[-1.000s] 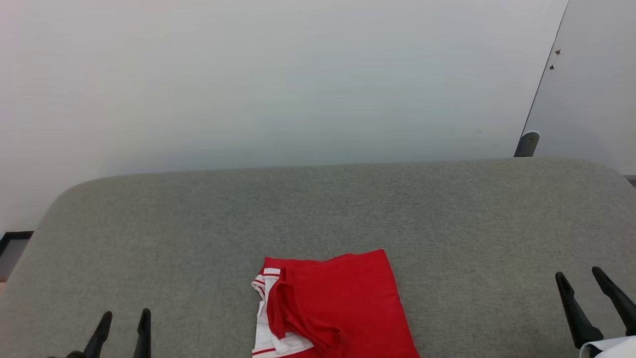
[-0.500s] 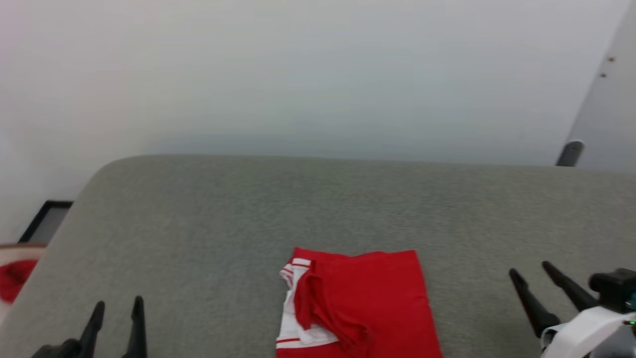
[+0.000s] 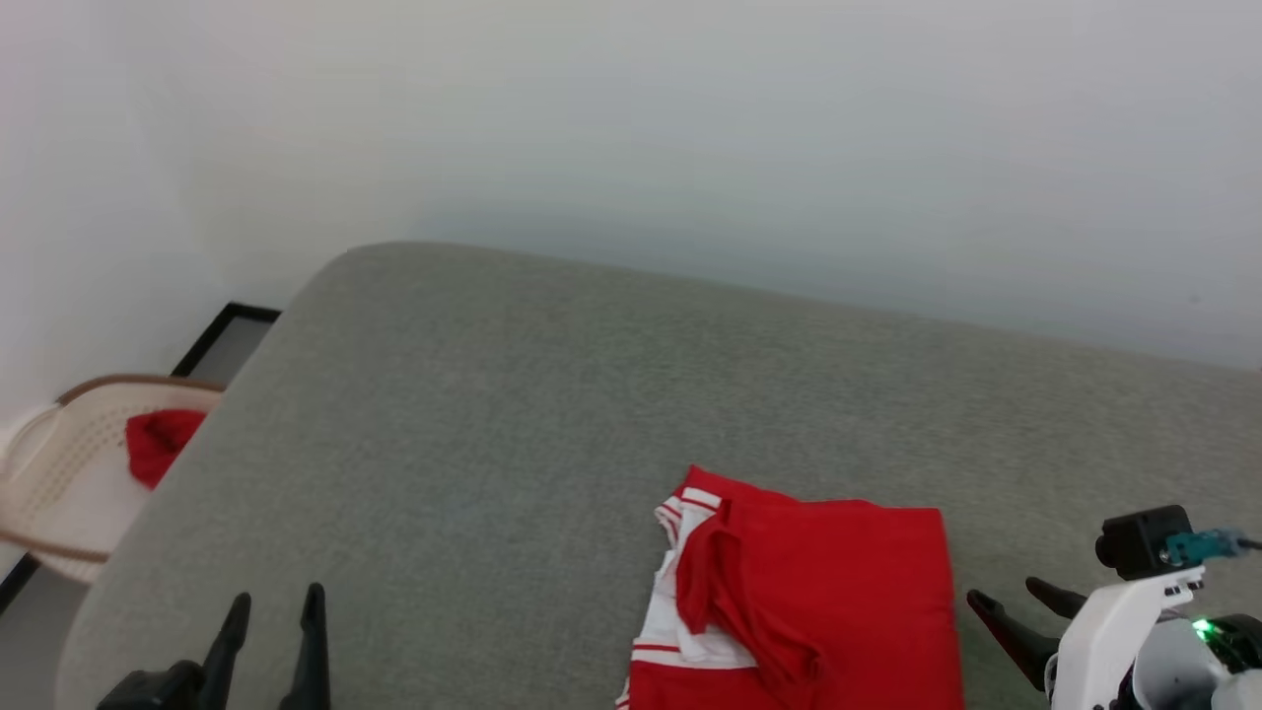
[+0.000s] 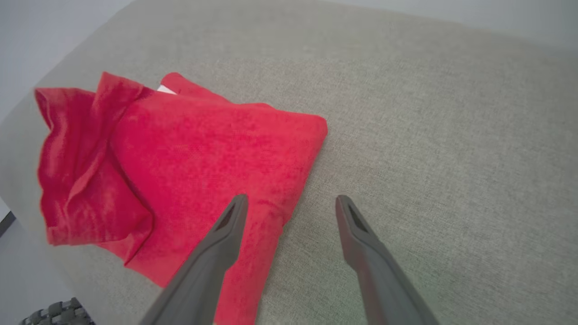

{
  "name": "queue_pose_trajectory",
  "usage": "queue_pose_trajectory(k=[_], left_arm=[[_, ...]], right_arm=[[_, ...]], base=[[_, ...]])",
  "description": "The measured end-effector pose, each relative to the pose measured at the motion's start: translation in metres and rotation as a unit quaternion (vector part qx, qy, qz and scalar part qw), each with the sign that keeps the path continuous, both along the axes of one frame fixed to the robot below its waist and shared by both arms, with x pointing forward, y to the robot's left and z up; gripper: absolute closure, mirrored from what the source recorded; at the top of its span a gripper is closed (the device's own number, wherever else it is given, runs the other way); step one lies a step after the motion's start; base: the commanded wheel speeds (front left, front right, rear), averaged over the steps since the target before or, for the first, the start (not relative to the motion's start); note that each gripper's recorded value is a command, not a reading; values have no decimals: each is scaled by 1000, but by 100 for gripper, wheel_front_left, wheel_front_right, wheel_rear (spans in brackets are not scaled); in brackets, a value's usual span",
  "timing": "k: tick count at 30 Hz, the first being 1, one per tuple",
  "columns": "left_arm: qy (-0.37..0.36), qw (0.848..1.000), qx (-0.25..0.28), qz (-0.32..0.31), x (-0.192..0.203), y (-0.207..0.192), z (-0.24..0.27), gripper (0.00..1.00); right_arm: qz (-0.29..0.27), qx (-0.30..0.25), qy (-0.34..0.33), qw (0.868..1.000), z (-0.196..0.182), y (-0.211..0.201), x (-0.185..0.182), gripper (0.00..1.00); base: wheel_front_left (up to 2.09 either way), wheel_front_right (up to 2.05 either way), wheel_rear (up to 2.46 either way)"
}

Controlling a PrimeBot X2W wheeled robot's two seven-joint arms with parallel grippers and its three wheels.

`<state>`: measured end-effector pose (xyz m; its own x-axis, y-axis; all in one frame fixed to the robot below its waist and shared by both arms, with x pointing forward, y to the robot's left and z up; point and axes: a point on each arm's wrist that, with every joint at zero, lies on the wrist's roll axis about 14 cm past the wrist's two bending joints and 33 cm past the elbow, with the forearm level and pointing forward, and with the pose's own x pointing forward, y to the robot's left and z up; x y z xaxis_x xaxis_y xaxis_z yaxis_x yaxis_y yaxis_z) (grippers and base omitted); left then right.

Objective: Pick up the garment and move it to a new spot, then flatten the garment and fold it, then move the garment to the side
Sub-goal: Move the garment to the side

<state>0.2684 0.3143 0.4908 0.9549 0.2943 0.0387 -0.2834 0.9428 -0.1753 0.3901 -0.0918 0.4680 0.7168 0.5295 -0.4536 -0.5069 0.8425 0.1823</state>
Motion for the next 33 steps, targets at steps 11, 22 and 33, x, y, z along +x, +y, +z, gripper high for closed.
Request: queue_pose_trajectory(k=[11,22,33], left_arm=[[24,999,-22,12,9,-3,-15,0],[51,998,-31,22,19,-3,-29,0],[50,997,-38,34,17,1,-30,0]], right_arm=[[33,-65,103,992,-34,12,20,0],[57,-77,193,976,-74,37,26,0],[68,-90,194,975,-75,43,29,100]], base=[[0,0,0],[0,0,0],[0,0,0]])
